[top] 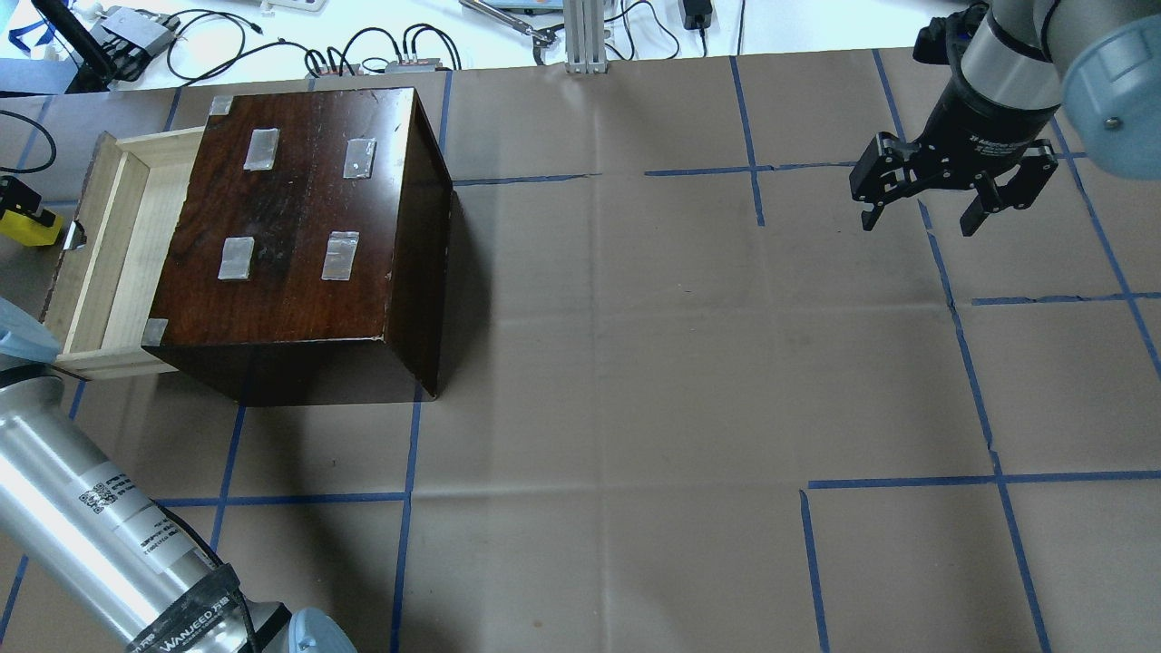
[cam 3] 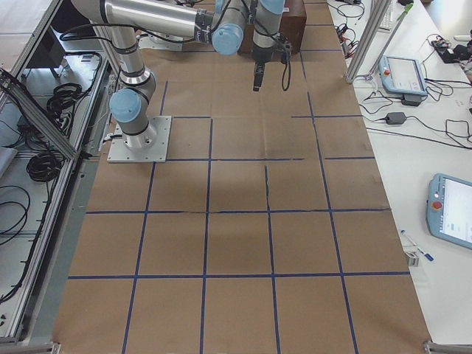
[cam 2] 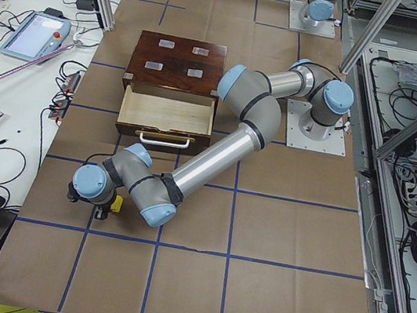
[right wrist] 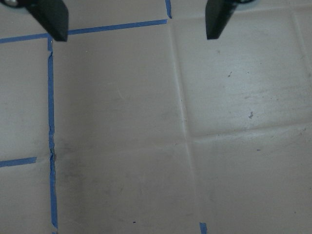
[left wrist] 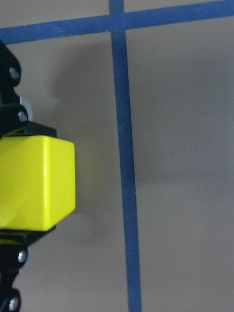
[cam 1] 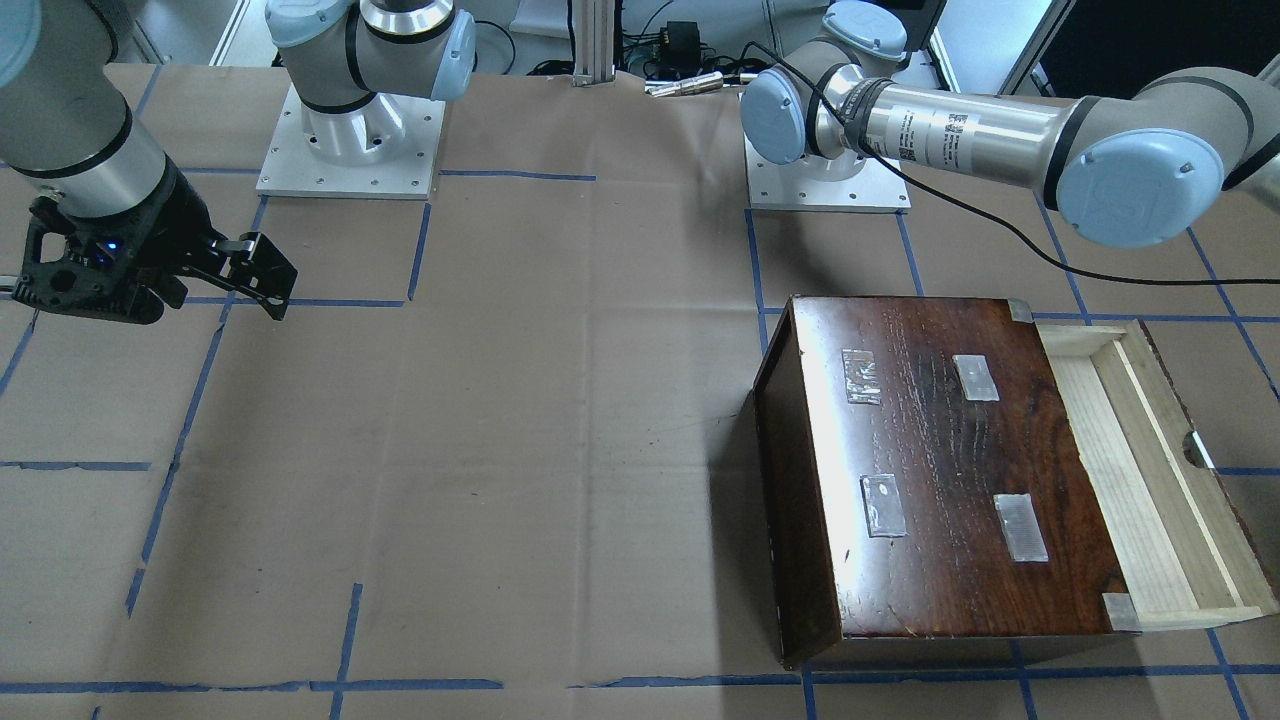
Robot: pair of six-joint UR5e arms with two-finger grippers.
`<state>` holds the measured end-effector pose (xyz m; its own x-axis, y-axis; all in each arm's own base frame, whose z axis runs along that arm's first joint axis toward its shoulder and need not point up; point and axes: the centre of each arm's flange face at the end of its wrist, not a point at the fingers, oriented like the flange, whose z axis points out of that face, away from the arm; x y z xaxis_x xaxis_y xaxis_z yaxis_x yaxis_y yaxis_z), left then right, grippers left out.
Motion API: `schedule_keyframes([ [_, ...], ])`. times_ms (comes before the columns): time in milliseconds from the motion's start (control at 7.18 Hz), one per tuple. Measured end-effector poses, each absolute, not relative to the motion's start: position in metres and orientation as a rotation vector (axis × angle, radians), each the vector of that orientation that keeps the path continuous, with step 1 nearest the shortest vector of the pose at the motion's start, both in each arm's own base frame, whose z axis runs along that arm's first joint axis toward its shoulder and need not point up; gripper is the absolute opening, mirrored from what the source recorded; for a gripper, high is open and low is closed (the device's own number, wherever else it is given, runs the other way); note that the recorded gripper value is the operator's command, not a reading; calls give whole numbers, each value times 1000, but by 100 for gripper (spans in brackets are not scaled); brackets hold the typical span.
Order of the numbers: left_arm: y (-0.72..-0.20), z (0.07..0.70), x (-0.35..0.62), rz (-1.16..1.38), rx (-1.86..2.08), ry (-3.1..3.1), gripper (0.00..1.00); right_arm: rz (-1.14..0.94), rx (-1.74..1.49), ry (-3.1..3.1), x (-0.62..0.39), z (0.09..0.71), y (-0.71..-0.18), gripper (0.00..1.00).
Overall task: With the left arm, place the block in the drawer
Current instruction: 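Lift the yellow cube and carry it over the open drawer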
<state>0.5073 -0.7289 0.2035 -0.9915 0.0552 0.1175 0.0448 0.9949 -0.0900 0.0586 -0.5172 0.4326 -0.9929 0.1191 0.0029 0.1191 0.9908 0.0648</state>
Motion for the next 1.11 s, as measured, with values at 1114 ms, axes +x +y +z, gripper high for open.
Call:
schedule_keyframes([
  [1114, -601, 372, 385, 134, -58, -3038, 45, 102, 187, 3133, 59, 432, -517, 100],
])
